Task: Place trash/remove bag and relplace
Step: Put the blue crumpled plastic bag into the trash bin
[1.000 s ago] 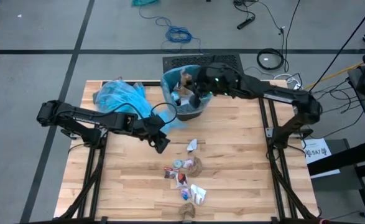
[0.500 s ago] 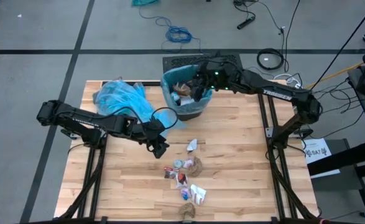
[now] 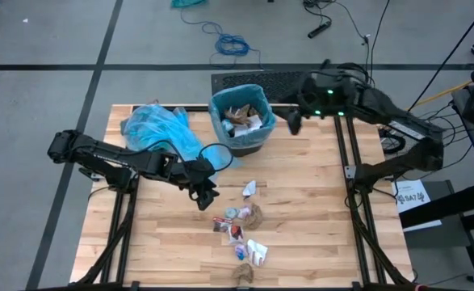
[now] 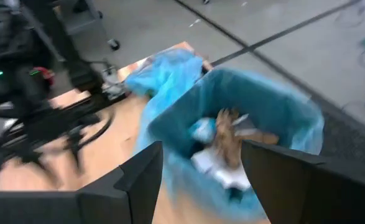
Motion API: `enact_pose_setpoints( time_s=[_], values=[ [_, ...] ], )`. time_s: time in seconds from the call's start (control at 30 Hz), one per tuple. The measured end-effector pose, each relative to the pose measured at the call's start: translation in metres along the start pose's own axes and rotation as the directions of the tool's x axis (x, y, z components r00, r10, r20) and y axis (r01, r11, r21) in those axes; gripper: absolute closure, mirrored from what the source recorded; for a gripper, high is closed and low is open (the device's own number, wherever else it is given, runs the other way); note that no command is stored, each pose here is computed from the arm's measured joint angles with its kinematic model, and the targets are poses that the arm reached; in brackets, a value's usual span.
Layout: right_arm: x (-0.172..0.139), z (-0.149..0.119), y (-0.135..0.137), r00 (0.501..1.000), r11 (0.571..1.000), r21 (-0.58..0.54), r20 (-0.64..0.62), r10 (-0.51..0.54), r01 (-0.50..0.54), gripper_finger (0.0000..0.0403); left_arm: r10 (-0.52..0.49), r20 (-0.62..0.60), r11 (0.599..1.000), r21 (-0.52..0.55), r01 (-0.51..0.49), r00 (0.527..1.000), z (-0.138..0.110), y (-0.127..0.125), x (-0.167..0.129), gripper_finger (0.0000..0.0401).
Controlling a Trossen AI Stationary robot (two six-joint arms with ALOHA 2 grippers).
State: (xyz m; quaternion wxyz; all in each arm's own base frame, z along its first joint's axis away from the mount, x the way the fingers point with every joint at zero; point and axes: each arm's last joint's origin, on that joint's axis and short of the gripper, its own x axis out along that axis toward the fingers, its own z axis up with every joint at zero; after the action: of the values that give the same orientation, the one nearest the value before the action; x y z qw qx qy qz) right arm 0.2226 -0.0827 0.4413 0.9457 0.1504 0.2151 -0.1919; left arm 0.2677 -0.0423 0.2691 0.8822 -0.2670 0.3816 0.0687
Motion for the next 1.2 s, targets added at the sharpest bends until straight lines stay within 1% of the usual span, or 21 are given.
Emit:
enact_pose_setpoints(
  time_s=[0.07,0.13,0.2,0.33,0.4,0.5,0.57,0.63,0.77,0.93,1.07,1.13,1.2],
  values=[
    [-0.014,-0.005,0.001,0.999,1.0,0.021,-0.032,0.021,-0.021,0.0194,0.014,0.023,1.0,0.002,-0.014,1.0,0.001,0.0,0.0,0.0228],
    [-0.026,-0.011,0.003,0.997,0.999,0.029,-0.067,0.024,-0.022,0.0194,0.057,0.044,0.998,0.018,-0.058,0.997,0.003,0.003,0.005,0.0228],
    [-0.038,-0.016,0.005,0.996,0.999,0.033,-0.086,0.034,-0.031,0.0194,0.084,0.037,0.996,0.033,-0.085,0.996,0.003,0.006,0.009,0.0228],
    [-0.056,-0.027,0.009,0.989,0.998,0.04,-0.137,0.053,-0.048,0.0194,0.082,0.044,0.996,0.043,-0.084,0.996,0.006,0.006,0.026,0.0228],
    [-0.063,-0.032,0.011,0.984,0.998,0.037,-0.166,0.063,-0.058,0.0195,0.061,0.037,0.992,0.107,-0.065,0.997,0.004,0.002,0.039,0.0228],
    [-0.073,-0.039,0.012,0.976,0.997,0.024,-0.204,0.074,-0.07,0.0195,0.039,0.019,0.976,0.212,-0.042,0.999,-0.002,-0.003,0.059,0.0228],
    [-0.079,-0.043,0.013,0.971,0.997,0.025,-0.228,0.079,-0.076,0.0195,0.031,0.005,0.968,0.247,-0.031,1.0,-0.006,-0.006,0.073,0.0228],
    [-0.083,-0.047,0.014,0.965,0.996,0.035,-0.249,0.083,-0.077,0.0195,0.036,-0.035,0.966,0.259,-0.026,0.999,-0.013,-0.007,0.085,0.0228],
    [-0.094,-0.052,0.014,0.959,0.996,0.032,-0.268,0.093,-0.088,0.0195,0.059,-0.087,0.958,0.285,-0.032,0.994,-0.026,-0.006,0.107,0.0228],
    [-0.103,-0.055,0.013,0.961,0.994,0.046,-0.255,0.104,-0.096,0.0195,0.077,-0.113,0.93,0.366,-0.03,0.991,-0.036,-0.002,0.133,0.0228],
    [-0.111,-0.056,0.011,0.965,0.994,0.051,-0.236,0.111,-0.101,0.0195,0.08,-0.171,0.914,0.406,-0.004,0.982,-0.046,0.002,0.149,0.023],
    [-0.113,-0.056,0.011,0.967,0.993,0.056,-0.23,0.112,-0.102,0.0195,0.094,-0.189,0.913,0.408,-0.009,0.978,-0.052,0.003,0.155,0.0241],
    [-0.115,-0.057,0.01,0.968,0.993,0.058,-0.223,0.111,-0.1,0.0195,0.09,-0.195,0.92,0.391,-0.007,0.977,-0.052,0.003,0.157,0.0262]
  ],
)
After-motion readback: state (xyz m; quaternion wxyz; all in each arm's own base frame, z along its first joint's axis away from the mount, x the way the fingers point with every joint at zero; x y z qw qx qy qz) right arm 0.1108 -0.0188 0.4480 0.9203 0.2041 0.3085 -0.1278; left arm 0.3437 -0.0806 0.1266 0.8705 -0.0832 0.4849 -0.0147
